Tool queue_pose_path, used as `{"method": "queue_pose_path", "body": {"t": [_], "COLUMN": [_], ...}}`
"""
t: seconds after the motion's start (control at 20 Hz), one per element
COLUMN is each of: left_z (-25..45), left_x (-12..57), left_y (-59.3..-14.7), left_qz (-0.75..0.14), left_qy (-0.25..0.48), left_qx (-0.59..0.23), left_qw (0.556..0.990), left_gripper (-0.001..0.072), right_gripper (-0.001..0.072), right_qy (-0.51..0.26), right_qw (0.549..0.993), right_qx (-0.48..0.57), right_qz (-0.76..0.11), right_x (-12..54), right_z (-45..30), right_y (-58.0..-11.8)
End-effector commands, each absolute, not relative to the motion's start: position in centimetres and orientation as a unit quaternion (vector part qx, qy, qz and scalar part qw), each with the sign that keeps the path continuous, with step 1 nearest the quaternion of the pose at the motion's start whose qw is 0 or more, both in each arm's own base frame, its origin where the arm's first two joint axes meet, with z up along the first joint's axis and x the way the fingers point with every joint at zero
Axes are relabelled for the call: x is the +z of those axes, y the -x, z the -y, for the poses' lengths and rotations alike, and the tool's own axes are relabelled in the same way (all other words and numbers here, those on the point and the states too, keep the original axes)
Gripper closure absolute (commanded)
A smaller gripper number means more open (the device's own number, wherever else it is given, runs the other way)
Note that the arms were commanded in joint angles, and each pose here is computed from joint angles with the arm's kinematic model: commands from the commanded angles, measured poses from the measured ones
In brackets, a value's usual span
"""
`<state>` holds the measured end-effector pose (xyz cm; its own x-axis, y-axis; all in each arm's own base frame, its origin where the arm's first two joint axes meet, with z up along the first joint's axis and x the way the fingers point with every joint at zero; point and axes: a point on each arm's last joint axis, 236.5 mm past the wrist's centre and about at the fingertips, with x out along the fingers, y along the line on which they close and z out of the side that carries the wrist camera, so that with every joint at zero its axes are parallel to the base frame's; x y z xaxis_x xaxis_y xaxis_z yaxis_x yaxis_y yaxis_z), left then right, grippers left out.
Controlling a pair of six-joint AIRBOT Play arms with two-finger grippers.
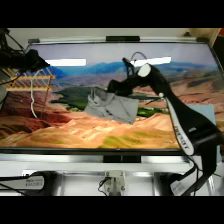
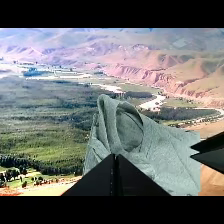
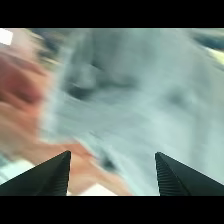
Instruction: Fold the shirts.
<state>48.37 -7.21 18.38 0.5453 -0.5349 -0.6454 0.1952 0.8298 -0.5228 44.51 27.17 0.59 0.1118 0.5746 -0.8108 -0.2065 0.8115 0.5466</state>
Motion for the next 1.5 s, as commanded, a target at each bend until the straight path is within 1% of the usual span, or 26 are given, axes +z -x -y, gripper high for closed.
{"method": "queue_pose_path", "body": {"t": [0.0, 0.05, 0.1, 0.2, 0.4, 0.5, 0.6, 0.65, 0.7, 0.75, 0.8, 0.85, 0.95, 1.0, 1.1, 1.2, 1.3, 1.45], "left_z": [7.4, 7.4, 7.4, 7.4, 7.4, 7.4, 7.4, 7.4, 7.4, 7.4, 7.4, 7.4, 7.4, 7.4, 7.4, 7.4, 7.4, 7.4], "left_x": [18.4, 18.4, 18.4, 18.4, 18.4, 18.4, 18.4, 18.4, 18.4, 18.4, 18.4, 18.4, 18.4, 18.4, 18.4, 18.4, 18.4, 18.4], "left_y": [-48.2, -48.2, -48.2, -48.2, -48.2, -48.2, -48.2, -48.2, -48.2, -48.2, -48.2, -48.2, -48.2, -48.2, -48.2, -48.2, -48.2, -48.2], "left_qz": [-0.426, -0.426, -0.425, -0.423, -0.423, -0.423, -0.423, -0.423, -0.423, -0.423, -0.423, -0.423, -0.423, -0.423, -0.423, -0.423, -0.423, -0.423], "left_qy": [0.187, 0.185, 0.18, 0.176, 0.174, 0.174, 0.175, 0.175, 0.175, 0.175, 0.175, 0.175, 0.176, 0.176, 0.176, 0.176, 0.176, 0.176], "left_qx": [-0.221, -0.222, -0.224, -0.226, -0.227, -0.227, -0.227, -0.227, -0.227, -0.227, -0.227, -0.227, -0.226, -0.226, -0.226, -0.226, -0.226, -0.226], "left_qw": [0.857, 0.857, 0.859, 0.859, 0.86, 0.86, 0.86, 0.86, 0.86, 0.86, 0.86, 0.86, 0.86, 0.859, 0.859, 0.859, 0.859, 0.859], "left_gripper": [0.0678, 0.0678, 0.0678, 0.0677, 0.0678, 0.0677, 0.0677, 0.0677, 0.0678, 0.0677, 0.0677, 0.0677, 0.0677, 0.0677, 0.0678, 0.0678, 0.0677, 0.0677], "right_gripper": [0.0078, 0.0078, 0.0078, 0.0077, 0.0077, 0.0077, 0.0083, 0.0268, 0.0599, 0.0631, 0.0644, 0.0645, 0.0645, 0.0645, 0.0646, 0.0646, 0.0646, 0.0646], "right_qy": [-0.023, -0.044, -0.081, -0.141, -0.184, -0.226, -0.249, -0.255, -0.254, -0.251, -0.246, -0.24, -0.235, -0.237, -0.251, -0.262, -0.263, -0.265], "right_qw": [0.675, 0.655, 0.644, 0.643, 0.653, 0.643, 0.63, 0.627, 0.631, 0.64, 0.657, 0.683, 0.738, 0.765, 0.806, 0.838, 0.86, 0.872], "right_qx": [0.085, 0.082, 0.094, 0.115, 0.137, 0.151, 0.152, 0.164, 0.188, 0.216, 0.242, 0.262, 0.281, 0.283, 0.273, 0.244, 0.198, 0.135], "right_qz": [-0.732, -0.75, -0.754, -0.744, -0.721, -0.715, -0.719, -0.717, -0.708, -0.693, -0.67, -0.638, -0.566, -0.527, -0.461, -0.411, -0.39, -0.39], "right_x": [-1.9, -2.8, -3.9, -6.0, -9.2, -9.8, -10.7, -10.7, -10.2, -8.8, -6.9, -4.0, 3.4, 7.6, 14.9, 20.3, 22.6, 23.0], "right_z": [-11.6, -10.9, -11.7, -14.0, -17.2, -18.9, -19.8, -20.3, -20.8, -21.2, -21.4, -21.4, -20.6, -19.8, -17.5, -13.8, -9.2, -2.5], "right_y": [-40.1, -39.0, -38.6, -38.5, -39.5, -40.2, -40.2, -40.2, -40.5, -41.1, -42.1, -43.6, -46.6, -47.8, -49.2, -49.6, -49.5, -48.4]}}
